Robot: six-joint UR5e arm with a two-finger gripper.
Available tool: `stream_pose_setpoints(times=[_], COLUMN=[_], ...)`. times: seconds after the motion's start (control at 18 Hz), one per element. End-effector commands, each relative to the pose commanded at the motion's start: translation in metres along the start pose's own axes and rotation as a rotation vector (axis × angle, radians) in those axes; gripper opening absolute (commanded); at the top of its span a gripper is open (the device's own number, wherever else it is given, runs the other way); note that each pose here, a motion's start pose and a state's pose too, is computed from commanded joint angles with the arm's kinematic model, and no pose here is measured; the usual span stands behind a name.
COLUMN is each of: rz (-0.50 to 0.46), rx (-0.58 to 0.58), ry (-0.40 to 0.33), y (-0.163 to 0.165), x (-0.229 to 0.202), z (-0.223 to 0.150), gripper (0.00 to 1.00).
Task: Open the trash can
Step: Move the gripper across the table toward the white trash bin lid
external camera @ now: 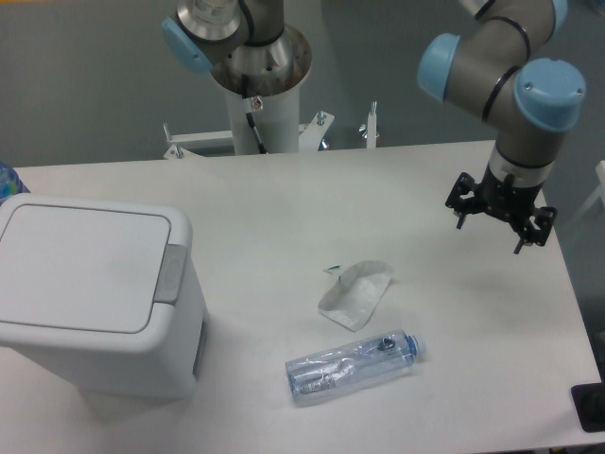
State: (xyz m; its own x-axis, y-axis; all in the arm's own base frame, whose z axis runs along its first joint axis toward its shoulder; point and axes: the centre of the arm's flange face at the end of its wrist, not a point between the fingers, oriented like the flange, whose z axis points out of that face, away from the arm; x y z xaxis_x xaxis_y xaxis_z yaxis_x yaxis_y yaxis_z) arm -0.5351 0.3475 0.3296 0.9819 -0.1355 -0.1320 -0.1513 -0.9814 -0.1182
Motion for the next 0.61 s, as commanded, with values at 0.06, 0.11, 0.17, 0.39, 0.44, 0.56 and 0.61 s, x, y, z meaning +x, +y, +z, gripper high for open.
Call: stream_pose_setpoints(times=[0.06, 0.11, 0.17, 0.39, 0.44, 0.56, 0.61], rz=[-0.034, -0.068, -0.097, -0.329, -0.331, -0.361, -0.374], rx=[0.016, 0.030, 0.048, 0.153, 0.167, 0.217, 0.250], ry=[-0.010, -0.020, -0.030, -0.077, -0.070, -0.049, -0.034], y=[-0.004, -0.014, -0.027, -0.122, -0.133, -0.149, -0.154], x=[0.003, 0.007, 0.012, 0.055, 0.063, 0.073, 0.077], z=[-0.006, -0.012, -0.017, -0.077, -0.079, -0.090, -0.097], gripper=[1.00, 1.00, 1.00, 1.00, 1.00, 1.00, 1.00])
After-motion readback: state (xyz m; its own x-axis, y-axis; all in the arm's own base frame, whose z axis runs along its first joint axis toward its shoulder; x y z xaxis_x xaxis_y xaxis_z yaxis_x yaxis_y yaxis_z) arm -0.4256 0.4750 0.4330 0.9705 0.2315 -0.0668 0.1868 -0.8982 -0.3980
